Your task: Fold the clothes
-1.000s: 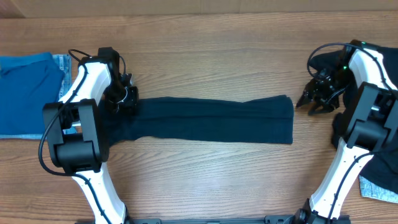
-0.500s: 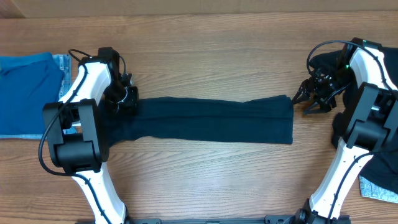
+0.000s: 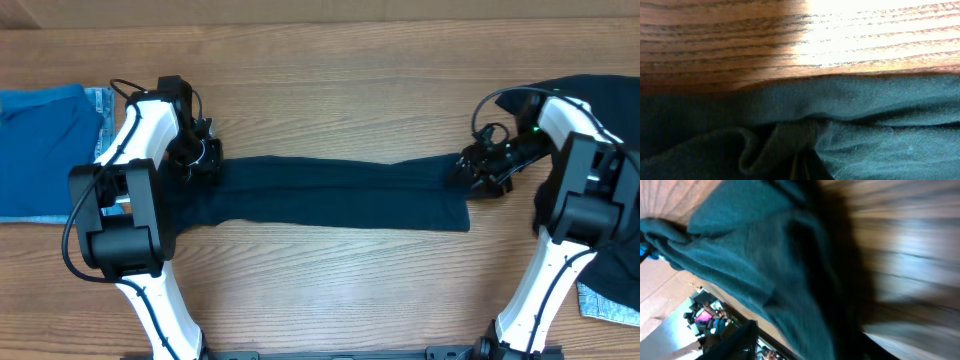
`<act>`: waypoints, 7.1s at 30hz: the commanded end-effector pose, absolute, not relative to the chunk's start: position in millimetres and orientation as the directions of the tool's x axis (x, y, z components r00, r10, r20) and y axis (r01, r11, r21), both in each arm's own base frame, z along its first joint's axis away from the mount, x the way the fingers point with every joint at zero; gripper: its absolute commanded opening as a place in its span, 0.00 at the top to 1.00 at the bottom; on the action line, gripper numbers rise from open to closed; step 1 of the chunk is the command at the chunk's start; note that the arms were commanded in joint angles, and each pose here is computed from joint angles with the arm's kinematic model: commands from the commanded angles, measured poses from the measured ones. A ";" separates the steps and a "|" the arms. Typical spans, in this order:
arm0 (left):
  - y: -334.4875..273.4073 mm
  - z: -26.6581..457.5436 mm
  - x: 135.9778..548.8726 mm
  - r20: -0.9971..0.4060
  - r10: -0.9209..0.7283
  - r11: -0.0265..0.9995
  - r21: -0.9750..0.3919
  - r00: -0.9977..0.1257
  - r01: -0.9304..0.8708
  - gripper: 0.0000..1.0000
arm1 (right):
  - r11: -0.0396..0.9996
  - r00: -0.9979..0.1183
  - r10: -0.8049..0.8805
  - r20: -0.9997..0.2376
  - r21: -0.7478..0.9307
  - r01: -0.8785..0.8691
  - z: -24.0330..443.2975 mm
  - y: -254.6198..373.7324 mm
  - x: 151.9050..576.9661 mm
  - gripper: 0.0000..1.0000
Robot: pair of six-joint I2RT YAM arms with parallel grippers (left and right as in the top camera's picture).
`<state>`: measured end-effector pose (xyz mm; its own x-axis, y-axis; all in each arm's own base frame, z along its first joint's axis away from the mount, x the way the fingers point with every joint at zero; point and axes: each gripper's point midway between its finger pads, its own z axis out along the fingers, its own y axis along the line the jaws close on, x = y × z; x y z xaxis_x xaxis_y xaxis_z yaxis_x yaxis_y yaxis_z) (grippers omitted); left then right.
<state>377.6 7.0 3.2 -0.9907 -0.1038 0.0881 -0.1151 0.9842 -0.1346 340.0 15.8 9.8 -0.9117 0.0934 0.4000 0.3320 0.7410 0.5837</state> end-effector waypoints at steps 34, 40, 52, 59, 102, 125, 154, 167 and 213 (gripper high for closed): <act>3.6 116.2 425.3 -0.161 -0.108 0.976 -0.205 -0.981 -0.074 0.77 | 0.898 -0.897 0.288 0.336 0.231 0.375 -5.3 -56.9 370.7 0.96; 10.7 135.0 418.8 -0.191 -0.110 0.983 -0.165 -0.975 -0.078 0.75 | 0.904 -0.879 0.372 0.298 0.098 0.416 31.8 -81.3 383.4 0.96; 10.3 134.4 417.5 -0.185 -0.110 0.983 -0.166 -0.977 -0.079 0.75 | 0.957 -0.947 0.248 0.205 0.100 0.272 95.2 -17.9 407.0 0.96; 10.3 134.3 417.2 -0.184 -0.110 0.983 -0.166 -0.977 -0.079 0.75 | 0.984 -0.970 0.141 0.199 0.082 0.160 99.1 51.6 404.2 0.96; 10.2 134.2 416.4 -0.181 -0.110 0.983 -0.166 -0.977 -0.080 0.75 | 0.912 -0.920 -0.369 0.131 0.243 -0.332 100.6 243.3 352.5 0.63; -8.5 72.5 360.6 0.052 -0.148 0.958 -0.241 -0.988 -0.156 0.47 | 0.994 -0.992 0.101 0.074 0.022 0.103 125.7 44.9 413.0 0.62; -13.8 -21.3 332.5 0.021 -0.168 0.952 -0.257 -0.986 -0.168 0.92 | 0.995 -0.990 0.092 0.109 0.022 0.094 126.4 40.6 404.7 0.62; 109.8 23.3 349.2 -0.074 -0.515 0.853 -0.139 -0.854 -0.503 0.96 | 0.995 -0.990 0.092 0.110 0.026 0.095 126.4 41.3 404.7 0.62; -200.2 119.3 375.4 -0.195 -0.075 0.981 -0.192 -0.978 -0.037 0.96 | 0.992 -0.989 0.089 0.119 0.084 0.099 127.2 52.3 403.9 0.60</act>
